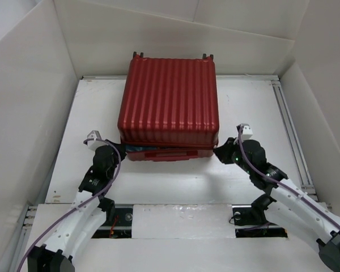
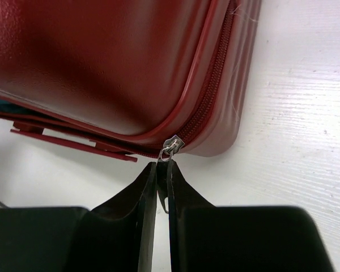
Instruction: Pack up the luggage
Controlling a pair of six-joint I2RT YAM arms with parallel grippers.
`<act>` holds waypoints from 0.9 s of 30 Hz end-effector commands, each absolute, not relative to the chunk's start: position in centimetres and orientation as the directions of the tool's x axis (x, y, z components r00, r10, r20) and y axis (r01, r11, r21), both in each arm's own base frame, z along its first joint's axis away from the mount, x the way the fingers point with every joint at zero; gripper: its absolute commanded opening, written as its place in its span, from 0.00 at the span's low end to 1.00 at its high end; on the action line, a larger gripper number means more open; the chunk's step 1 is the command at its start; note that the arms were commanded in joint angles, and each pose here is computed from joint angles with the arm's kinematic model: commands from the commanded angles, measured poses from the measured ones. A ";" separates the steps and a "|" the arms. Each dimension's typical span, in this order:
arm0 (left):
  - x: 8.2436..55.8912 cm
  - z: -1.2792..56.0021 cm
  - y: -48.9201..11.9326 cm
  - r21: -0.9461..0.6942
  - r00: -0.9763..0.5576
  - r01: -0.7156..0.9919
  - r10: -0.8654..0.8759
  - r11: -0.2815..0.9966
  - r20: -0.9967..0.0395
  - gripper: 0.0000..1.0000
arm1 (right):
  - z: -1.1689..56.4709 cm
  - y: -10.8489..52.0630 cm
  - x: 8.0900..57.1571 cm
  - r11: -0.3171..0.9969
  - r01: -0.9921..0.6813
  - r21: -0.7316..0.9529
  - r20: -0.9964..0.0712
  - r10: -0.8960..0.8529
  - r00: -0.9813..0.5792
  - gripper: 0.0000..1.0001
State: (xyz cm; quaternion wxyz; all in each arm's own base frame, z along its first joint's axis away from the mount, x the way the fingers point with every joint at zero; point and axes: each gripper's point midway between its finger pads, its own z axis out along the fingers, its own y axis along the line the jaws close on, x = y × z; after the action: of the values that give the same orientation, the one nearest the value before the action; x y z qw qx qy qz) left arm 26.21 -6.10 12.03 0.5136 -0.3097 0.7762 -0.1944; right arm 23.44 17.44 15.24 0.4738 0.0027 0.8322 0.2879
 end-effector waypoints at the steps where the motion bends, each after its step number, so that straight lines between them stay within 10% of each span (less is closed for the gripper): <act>1: 27.5 13.6 -9.1 -0.692 -0.298 -0.111 -0.688 0.713 -0.661 0.00 | 18.6 20.4 21.7 0.709 -0.408 0.575 -0.772 0.304 -0.559 0.00; 17: 25.1 16.4 -17.8 -0.811 -0.472 0.196 -0.673 0.551 -0.570 0.00 | 23.1 32.5 17.4 0.417 -0.541 0.731 -0.674 0.312 -0.670 0.00; 27: 20.5 18.0 -24.2 -0.831 -0.615 0.324 -0.567 0.452 -0.548 0.00 | 22.8 44.0 18.6 0.473 -0.592 0.653 -0.739 0.227 -0.634 0.00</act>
State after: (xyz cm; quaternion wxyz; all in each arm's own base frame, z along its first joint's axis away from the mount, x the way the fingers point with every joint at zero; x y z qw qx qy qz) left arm 27.03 -12.85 12.69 0.5539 -0.2354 0.7523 -0.2679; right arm 21.74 38.95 17.68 0.4254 -0.0812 0.8126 0.3900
